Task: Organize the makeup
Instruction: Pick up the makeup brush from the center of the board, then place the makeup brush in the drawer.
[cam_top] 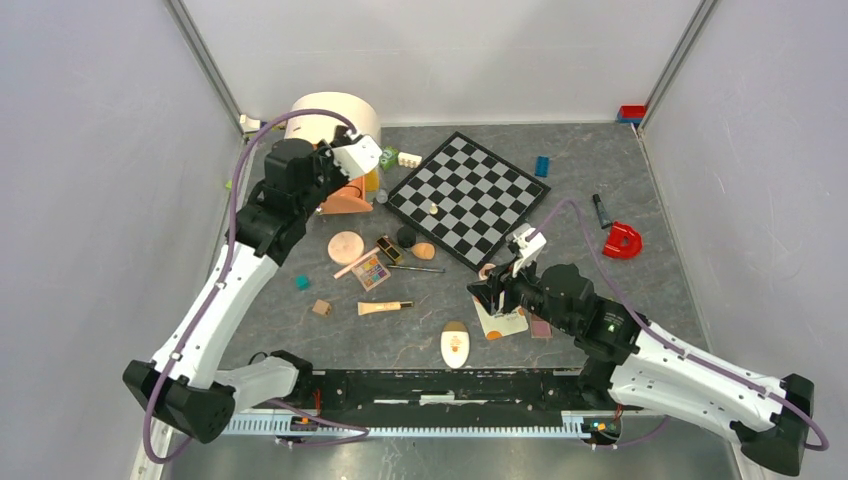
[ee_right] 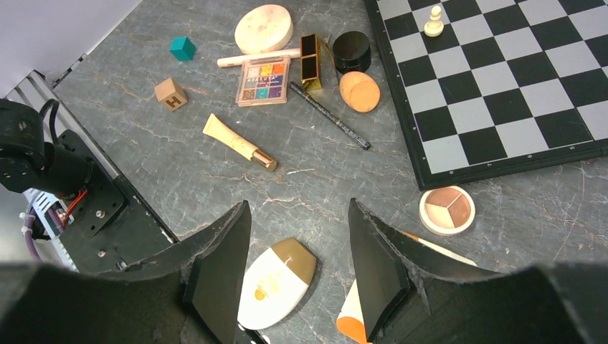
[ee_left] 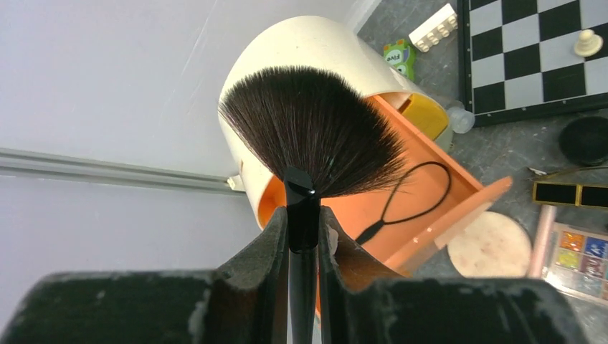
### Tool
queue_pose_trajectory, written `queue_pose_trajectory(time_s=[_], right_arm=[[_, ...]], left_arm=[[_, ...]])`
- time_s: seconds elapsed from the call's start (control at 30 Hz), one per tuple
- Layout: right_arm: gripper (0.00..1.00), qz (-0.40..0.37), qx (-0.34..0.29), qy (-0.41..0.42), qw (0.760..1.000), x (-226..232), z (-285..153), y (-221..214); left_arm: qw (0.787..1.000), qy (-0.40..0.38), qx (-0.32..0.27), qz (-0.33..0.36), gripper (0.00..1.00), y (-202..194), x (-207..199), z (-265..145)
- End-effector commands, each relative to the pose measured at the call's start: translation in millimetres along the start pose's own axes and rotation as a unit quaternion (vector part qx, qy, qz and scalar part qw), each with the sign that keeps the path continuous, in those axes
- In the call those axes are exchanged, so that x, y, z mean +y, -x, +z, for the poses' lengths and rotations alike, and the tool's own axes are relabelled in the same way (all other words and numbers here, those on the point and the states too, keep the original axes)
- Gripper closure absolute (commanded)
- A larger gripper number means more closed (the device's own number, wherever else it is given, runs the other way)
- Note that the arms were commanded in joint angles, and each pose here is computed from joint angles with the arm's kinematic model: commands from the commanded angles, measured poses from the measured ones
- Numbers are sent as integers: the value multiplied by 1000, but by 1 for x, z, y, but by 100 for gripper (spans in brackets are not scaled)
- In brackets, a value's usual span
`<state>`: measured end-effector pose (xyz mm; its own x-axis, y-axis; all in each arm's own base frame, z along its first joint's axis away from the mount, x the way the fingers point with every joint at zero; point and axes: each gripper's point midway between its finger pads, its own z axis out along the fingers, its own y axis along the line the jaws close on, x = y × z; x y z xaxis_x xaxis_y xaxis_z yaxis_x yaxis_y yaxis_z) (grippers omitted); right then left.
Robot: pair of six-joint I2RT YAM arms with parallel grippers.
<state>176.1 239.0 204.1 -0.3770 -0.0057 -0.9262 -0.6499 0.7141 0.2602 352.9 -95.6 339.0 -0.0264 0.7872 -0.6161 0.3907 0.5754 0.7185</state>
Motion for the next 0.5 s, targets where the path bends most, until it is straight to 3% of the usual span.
queue_pose_trajectory(time_s=[0.0,0.47], right_arm=[[41,5,-10,6,1000,5,1,10],[41,22,3,-5,1000,3,1,5]], left_arm=[[998,6,-61,24,98,17,26,12],[998,-23,-51,-16,98,-20,12,70]])
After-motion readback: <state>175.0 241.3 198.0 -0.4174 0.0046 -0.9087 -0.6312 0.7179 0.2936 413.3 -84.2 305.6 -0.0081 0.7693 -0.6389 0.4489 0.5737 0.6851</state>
